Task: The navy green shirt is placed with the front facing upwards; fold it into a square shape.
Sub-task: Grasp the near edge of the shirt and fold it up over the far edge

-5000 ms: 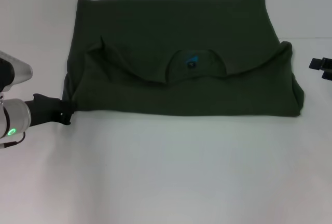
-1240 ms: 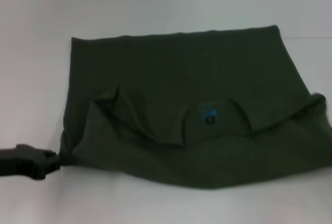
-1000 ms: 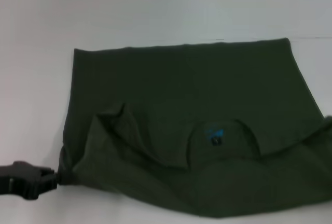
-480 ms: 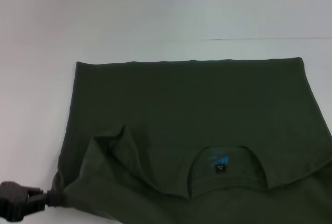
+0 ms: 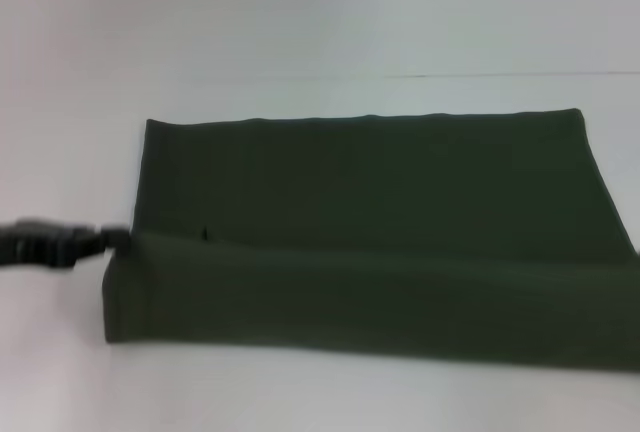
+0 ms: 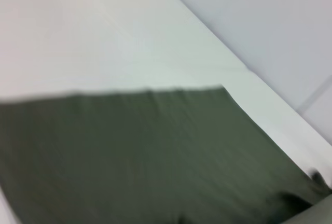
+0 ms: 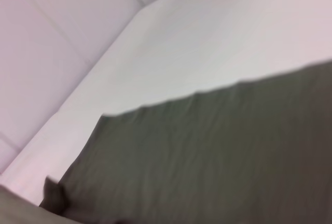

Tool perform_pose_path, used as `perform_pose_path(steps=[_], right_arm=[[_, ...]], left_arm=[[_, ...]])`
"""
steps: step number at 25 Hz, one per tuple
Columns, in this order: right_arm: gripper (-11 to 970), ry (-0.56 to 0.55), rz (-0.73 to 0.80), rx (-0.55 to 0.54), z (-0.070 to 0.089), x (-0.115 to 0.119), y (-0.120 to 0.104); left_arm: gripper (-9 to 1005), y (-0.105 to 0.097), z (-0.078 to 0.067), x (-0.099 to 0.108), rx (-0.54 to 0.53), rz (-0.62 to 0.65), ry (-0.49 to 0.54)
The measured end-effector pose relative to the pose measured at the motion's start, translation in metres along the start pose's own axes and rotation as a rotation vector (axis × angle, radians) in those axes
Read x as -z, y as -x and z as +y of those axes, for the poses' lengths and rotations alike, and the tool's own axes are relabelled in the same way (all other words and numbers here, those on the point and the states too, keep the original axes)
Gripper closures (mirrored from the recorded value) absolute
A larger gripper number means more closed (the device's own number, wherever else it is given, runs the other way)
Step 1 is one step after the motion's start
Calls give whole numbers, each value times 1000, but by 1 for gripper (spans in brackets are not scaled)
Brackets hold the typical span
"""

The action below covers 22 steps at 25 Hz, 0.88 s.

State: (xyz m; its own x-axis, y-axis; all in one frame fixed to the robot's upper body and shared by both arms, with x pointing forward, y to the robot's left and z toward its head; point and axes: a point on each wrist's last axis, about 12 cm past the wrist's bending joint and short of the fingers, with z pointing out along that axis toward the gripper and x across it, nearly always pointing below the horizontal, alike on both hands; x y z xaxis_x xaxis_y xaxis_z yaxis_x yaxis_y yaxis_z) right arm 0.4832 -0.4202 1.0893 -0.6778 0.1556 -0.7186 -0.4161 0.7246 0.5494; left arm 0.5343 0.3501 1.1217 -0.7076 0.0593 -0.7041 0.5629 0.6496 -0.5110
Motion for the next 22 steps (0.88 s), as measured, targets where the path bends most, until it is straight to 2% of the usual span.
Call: perform_pose_path(steps=[4,11,17,22], right_arm=[[890,-47,-48,39,-5,-30,32],[883,-111,-112,102,-3,-79,80],[877,-196,-141,121,-2,-114,99],[871,-259,-171,142,-1,-137,104]], left_arm=[[997,29,7,-15,-27,-50,53],[998,61,16,-37,-36,-119,168],[997,75,26,-56,-23,-181,274],[997,82,30,-70,-31,-204,336]])
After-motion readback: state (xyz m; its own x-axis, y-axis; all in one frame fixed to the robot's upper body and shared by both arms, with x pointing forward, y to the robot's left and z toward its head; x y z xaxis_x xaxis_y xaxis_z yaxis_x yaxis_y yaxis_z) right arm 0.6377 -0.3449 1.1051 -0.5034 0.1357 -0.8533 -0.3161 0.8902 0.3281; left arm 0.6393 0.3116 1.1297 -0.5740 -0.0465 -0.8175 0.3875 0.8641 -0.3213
